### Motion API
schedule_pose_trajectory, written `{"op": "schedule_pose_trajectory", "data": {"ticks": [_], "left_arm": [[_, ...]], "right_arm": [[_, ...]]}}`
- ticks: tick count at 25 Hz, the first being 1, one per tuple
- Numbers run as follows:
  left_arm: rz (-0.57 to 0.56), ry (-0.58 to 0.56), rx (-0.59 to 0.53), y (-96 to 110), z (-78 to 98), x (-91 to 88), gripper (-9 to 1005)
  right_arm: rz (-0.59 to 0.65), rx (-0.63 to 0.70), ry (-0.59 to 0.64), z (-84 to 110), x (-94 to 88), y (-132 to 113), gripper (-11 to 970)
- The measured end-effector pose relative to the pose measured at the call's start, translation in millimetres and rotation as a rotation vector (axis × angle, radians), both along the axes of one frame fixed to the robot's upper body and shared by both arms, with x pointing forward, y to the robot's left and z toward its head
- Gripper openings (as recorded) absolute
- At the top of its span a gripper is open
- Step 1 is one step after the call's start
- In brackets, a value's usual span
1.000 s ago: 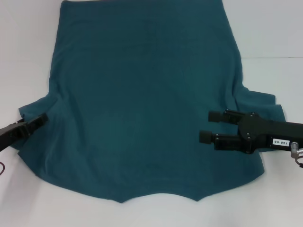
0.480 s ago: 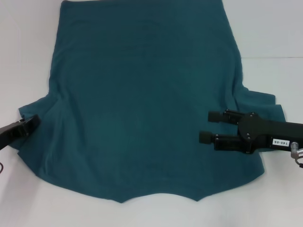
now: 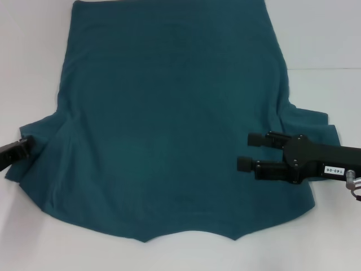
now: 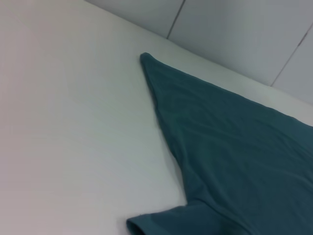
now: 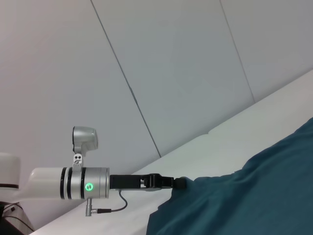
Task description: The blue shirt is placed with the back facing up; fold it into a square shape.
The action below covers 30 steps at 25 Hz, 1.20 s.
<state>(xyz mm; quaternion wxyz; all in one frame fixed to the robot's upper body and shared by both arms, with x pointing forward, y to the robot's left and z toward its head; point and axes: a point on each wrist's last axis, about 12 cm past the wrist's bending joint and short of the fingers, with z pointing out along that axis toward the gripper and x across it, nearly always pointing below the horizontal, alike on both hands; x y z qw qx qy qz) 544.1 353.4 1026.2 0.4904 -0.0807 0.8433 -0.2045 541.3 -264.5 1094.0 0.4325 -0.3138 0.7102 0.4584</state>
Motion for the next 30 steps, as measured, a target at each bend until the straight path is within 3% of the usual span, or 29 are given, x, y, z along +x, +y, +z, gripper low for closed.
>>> {"op": "schedule_pose_trajectory", "data": {"ticks": [15,30], "left_arm": [[0.051,-0.025,0.114,21,17.3,17.5,-2],[0.056,-0.045,0.169,24,28.0,31.5,-1]], "right_arm": [[-0.008,0.014,0.002,-0.4,0.0,1,904],[-0.001,0.019,0.002,0.2,0.1,2,901]]}}
